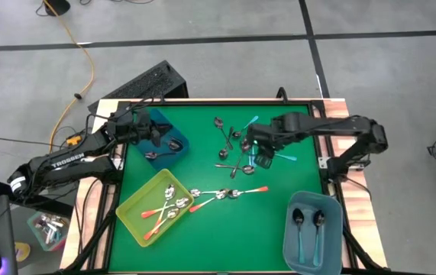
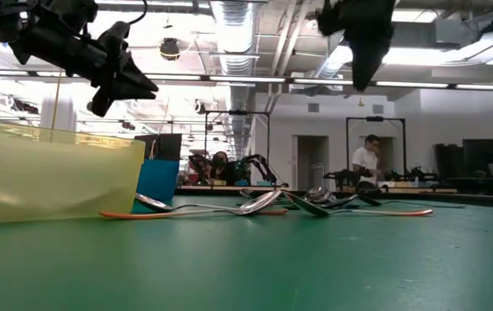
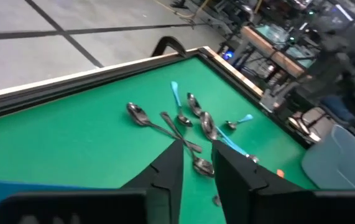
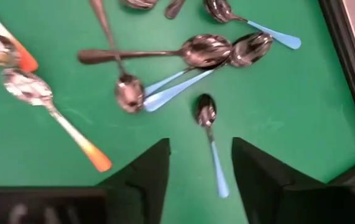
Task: Sort silverware by color (type)
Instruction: Put the blue spoon into the blue bin
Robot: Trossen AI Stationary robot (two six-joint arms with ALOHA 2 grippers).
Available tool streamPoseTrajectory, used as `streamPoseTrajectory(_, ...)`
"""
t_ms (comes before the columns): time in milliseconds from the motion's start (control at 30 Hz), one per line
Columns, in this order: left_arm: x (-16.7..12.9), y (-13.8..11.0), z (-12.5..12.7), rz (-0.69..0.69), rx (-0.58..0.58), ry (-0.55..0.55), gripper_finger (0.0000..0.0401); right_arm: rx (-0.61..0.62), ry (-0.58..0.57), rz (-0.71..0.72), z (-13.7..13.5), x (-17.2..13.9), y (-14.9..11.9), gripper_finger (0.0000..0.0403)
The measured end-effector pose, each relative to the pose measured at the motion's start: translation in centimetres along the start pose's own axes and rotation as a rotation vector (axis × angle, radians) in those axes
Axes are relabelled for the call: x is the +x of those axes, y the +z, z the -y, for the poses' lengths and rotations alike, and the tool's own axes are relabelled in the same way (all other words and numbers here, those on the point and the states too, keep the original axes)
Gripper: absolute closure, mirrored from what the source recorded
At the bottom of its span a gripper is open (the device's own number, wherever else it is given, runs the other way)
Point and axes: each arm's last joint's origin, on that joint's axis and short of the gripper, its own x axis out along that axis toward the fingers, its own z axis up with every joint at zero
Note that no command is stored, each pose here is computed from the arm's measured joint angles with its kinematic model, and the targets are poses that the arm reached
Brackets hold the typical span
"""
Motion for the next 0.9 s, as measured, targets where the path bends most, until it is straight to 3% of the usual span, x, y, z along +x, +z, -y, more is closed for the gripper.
streamPoseTrajectory(200, 0.0, -0.1, 0.1, -0.021, -0.020, -0.041, 0.0297, 0.006, -0.013, 0.025, 2.1, 3.8, -0.6, 0.0162)
streamPoseTrajectory(600, 0.0, 0.0, 0.1, -0.016, -0.028, -0.031, 0.0291, 0.071, 0.011, 0.014, 3.8, 13.3, -4.1, 0.0163)
streamPoseTrajectory(767, 0.0, 0.0, 0.0, -0.010, -0.029, -0.018, 0.0291, 0.102, -0.001, -0.009, 5.2, 15.3, -5.3, 0.0163)
streamPoseTrajectory(900, 0.0, 0.0, 0.0, -0.010, -0.029, -0.017, 0.0291, 0.059, 0.069, 0.012, 5.6, 16.2, -5.6, 0.0163)
